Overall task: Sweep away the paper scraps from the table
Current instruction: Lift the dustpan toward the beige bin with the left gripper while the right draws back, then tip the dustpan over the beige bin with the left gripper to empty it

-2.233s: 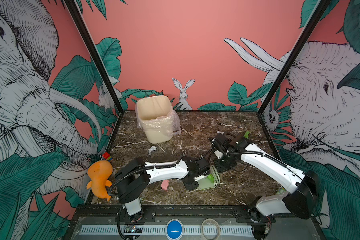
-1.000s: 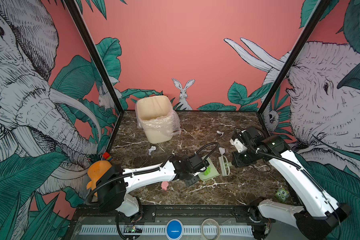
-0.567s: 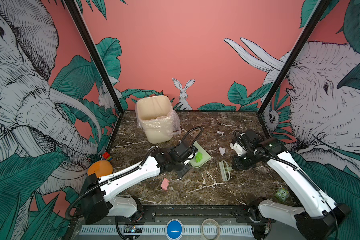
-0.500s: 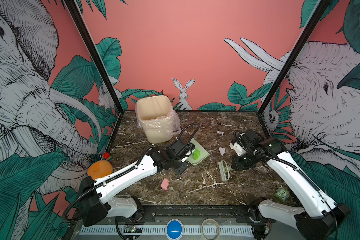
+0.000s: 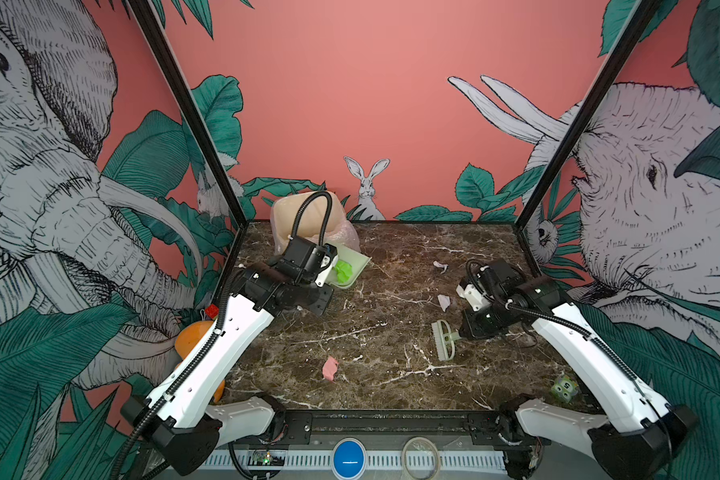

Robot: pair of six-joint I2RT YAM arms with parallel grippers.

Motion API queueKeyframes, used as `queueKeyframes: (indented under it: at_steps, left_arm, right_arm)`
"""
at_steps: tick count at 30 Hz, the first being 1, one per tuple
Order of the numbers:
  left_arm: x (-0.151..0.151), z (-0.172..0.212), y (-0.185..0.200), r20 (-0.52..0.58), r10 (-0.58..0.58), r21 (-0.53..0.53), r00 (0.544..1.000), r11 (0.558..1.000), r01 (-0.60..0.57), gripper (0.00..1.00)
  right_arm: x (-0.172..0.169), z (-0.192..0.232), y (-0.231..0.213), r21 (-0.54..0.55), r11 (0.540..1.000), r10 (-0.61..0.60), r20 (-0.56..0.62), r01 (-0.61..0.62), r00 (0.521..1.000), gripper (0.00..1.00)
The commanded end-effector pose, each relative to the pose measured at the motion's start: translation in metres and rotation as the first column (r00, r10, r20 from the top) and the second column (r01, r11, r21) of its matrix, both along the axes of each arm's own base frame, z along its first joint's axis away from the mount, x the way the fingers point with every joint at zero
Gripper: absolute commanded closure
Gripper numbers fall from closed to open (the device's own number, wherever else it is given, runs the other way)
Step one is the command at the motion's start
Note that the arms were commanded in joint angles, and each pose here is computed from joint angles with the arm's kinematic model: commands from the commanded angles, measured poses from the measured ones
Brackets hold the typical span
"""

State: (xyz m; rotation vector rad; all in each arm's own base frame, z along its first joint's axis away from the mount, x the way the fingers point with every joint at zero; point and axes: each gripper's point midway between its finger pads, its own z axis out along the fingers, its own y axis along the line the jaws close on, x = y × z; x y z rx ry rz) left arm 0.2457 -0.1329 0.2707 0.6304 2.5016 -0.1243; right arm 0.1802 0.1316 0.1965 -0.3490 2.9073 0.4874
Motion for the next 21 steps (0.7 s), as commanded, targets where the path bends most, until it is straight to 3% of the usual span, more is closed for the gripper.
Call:
queueKeyframes:
  at_steps: [1,21]
  left_arm:
    - [-0.002,0.012,0.02,-0.003,0.03,0.002,1.0,1.0,-0.03,0.88]
    - [0.049,0.046,0.114,0.087,0.302,-0.004,0.949,0.953,-0.302,0.88]
  right_arm:
    - [0.0,0.002,0.001,0.01,1.0,0.008,0.007,-0.008,1.0,1.0]
    - [-0.002,0.0,-0.001,0.02,1.0,0.009,-0.003,-0.009,1.0,1.0]
